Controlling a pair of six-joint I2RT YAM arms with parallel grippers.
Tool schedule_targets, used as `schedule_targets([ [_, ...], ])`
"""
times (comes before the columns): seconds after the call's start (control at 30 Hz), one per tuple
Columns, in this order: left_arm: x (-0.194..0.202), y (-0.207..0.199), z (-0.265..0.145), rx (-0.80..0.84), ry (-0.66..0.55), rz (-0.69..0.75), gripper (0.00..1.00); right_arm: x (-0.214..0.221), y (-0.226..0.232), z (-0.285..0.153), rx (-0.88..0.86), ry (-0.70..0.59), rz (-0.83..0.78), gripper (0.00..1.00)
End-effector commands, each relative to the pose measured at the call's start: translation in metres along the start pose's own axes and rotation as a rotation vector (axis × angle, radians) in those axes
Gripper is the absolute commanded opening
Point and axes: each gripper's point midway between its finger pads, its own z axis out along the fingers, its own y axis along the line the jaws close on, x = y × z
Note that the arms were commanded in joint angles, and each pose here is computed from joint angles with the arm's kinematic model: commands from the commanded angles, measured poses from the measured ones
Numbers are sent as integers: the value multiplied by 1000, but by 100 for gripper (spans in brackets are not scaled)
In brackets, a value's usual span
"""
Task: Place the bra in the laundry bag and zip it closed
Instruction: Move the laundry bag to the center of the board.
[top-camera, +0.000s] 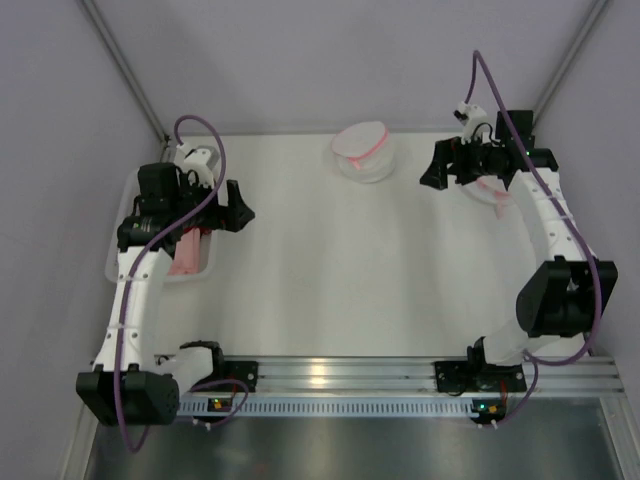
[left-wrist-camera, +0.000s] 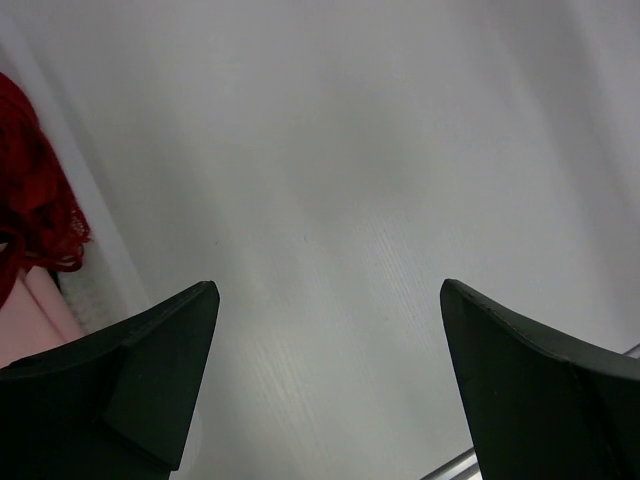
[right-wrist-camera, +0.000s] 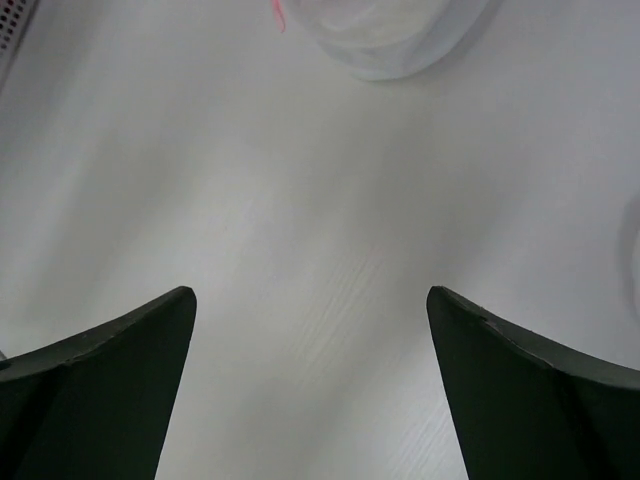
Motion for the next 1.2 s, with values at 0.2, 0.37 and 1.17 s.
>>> schedule_targets([
  [0.2, -6, -7, -41, -77, -36, 82, 98, 49, -50, -71, 313, 138, -129, 99],
  [0.37, -7, -13, -30, 11, -12, 156, 96, 10, -81, -107, 480, 42, -94, 99],
  [1.17, -40, 42, 49, -16, 129, 119, 89, 17, -284, 28, 593, 125, 72, 97],
])
